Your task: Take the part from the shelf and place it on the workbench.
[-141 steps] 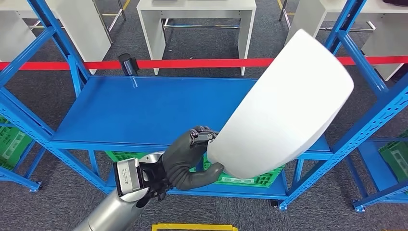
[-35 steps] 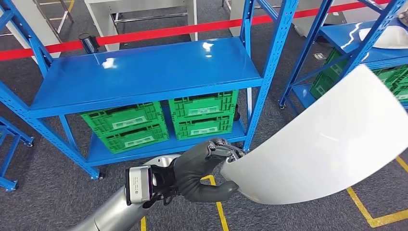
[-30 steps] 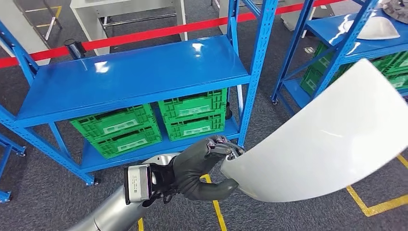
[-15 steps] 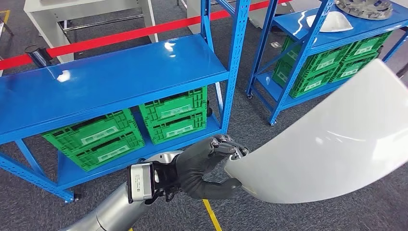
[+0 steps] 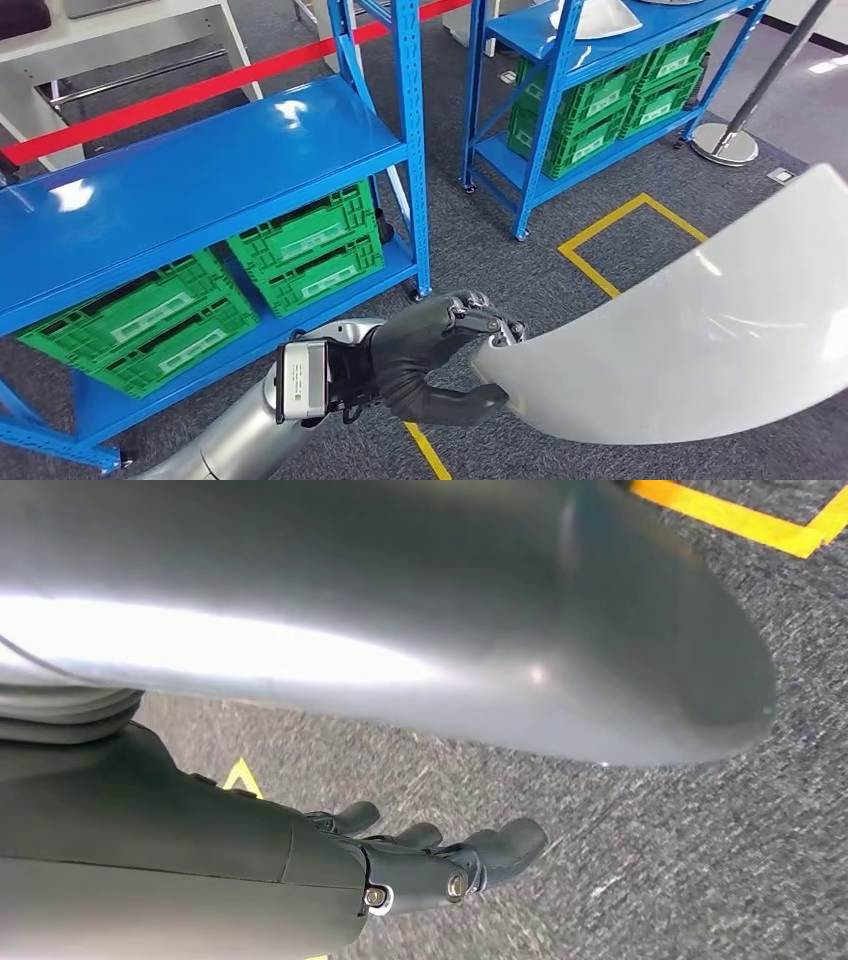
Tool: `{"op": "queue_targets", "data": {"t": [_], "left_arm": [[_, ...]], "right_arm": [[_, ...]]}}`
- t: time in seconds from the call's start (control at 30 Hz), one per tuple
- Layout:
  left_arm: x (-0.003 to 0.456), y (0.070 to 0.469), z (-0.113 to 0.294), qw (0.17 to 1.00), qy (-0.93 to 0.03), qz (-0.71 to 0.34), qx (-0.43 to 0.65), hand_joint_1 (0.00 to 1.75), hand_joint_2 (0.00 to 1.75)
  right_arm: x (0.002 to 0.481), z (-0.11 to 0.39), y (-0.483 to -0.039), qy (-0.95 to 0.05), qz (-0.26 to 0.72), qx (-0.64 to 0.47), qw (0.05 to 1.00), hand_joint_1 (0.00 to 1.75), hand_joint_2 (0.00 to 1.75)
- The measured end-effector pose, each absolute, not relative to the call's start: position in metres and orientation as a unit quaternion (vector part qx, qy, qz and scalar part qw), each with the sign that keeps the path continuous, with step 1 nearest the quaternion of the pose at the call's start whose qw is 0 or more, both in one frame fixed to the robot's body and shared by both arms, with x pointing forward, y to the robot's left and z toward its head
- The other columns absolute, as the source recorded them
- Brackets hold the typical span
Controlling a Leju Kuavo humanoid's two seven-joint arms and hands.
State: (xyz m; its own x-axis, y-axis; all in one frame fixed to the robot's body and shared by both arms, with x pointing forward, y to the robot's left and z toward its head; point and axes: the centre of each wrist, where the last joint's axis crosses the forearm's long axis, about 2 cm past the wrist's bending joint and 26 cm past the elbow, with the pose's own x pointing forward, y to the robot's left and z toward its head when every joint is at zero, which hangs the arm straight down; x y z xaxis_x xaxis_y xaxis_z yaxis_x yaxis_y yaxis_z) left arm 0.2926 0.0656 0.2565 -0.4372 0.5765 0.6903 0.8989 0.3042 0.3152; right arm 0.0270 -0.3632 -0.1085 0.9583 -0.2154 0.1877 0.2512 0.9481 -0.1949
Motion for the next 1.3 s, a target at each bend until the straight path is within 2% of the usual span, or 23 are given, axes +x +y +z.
{"op": "queue_targets", "data": {"t": [1.3], "left_arm": [[0.270, 0.071, 0.246, 0.231, -0.768, -0.338, -0.493, 1.75, 1.75]], "right_arm": [[0.019, -0.106, -0.386, -0.040, -0.084, -0.133, 0.987, 0.00, 0.00]]}}
